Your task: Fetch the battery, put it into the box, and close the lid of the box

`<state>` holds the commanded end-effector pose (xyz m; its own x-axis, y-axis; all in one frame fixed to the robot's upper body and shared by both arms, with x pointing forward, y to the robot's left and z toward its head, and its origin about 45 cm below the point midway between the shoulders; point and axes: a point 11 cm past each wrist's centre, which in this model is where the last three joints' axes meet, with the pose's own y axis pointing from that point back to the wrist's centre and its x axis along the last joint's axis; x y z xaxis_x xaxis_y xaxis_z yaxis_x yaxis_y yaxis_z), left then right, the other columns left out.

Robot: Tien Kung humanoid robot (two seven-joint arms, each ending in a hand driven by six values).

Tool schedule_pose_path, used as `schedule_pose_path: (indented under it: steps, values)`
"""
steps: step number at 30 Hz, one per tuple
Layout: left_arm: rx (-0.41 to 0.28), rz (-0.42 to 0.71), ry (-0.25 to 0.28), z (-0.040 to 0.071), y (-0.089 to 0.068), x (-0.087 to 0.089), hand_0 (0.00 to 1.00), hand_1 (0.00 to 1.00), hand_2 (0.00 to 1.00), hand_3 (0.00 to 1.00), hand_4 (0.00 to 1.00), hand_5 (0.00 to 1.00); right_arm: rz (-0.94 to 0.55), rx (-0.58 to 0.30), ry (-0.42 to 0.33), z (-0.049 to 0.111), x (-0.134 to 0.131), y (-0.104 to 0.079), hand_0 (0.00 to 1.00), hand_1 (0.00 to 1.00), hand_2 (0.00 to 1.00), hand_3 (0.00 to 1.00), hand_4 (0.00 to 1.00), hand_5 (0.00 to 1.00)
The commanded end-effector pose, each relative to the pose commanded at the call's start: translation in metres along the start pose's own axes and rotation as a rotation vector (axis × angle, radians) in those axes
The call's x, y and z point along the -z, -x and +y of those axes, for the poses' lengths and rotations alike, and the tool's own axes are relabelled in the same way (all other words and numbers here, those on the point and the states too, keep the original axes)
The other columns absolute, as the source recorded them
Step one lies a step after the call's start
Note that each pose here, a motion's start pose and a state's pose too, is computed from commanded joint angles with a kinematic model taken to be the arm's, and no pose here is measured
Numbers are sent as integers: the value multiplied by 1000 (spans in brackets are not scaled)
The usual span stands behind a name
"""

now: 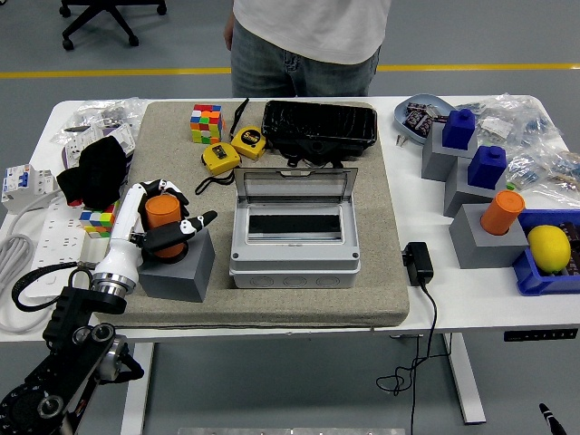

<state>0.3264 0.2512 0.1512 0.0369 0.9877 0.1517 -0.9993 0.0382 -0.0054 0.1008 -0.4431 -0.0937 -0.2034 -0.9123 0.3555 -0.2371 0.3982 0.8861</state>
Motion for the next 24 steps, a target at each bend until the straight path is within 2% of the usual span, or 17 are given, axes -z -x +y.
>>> schedule_pose_path:
  steps: [3, 4, 5, 9, 10, 15, 16, 20, 22, 24]
  values:
    - [-17, 23, 11, -1, -1, -3, 95, 155, 139, 134, 998, 2, 0, 1, -1, 0, 0, 0, 873, 794, 743, 778, 998, 998]
    - [-20, 28, 13, -1, -2, -4, 72, 112, 111, 104, 998, 36, 0, 1, -1, 0, 0, 1, 872, 794, 743, 777, 998, 998]
    - [-23, 32, 19, -2, -2, -6, 72, 112, 111, 104, 998, 36, 0, 1, -1, 0, 0, 1, 872, 794, 743, 777, 998, 998]
    - [-20, -15, 47, -4, 0, -16, 72, 112, 111, 104, 998, 36, 0, 1, -1, 0, 0, 1, 872, 794, 743, 777, 998, 998]
    - [-12, -40, 62, -5, 2, -21, 49, 67, 73, 63, 998, 218, -1, 1, -1, 0, 0, 1, 873, 794, 743, 778, 998, 998]
    - [13, -139, 110, -8, 7, -35, 49, 67, 73, 63, 998, 218, -1, 1, -1, 0, 1, 1, 873, 794, 743, 778, 998, 998]
    - [19, -152, 117, -9, 9, -37, 34, 49, 60, 43, 991, 360, -1, 1, -1, 0, 1, 1, 874, 794, 743, 778, 998, 998]
    - [60, -279, 157, -12, 17, -46, 34, 49, 60, 43, 991, 360, 1, 0, 1, 0, 0, 0, 874, 794, 743, 778, 998, 998]
    - [102, -338, 180, -13, 25, -51, 30, 36, 54, 38, 976, 379, 3, -1, 1, 0, 0, 0, 874, 794, 743, 777, 998, 998]
    - [128, -358, 192, -13, 32, -53, 30, 36, 54, 38, 976, 379, 4, -1, 0, 0, 0, -1, 874, 794, 743, 777, 998, 998]
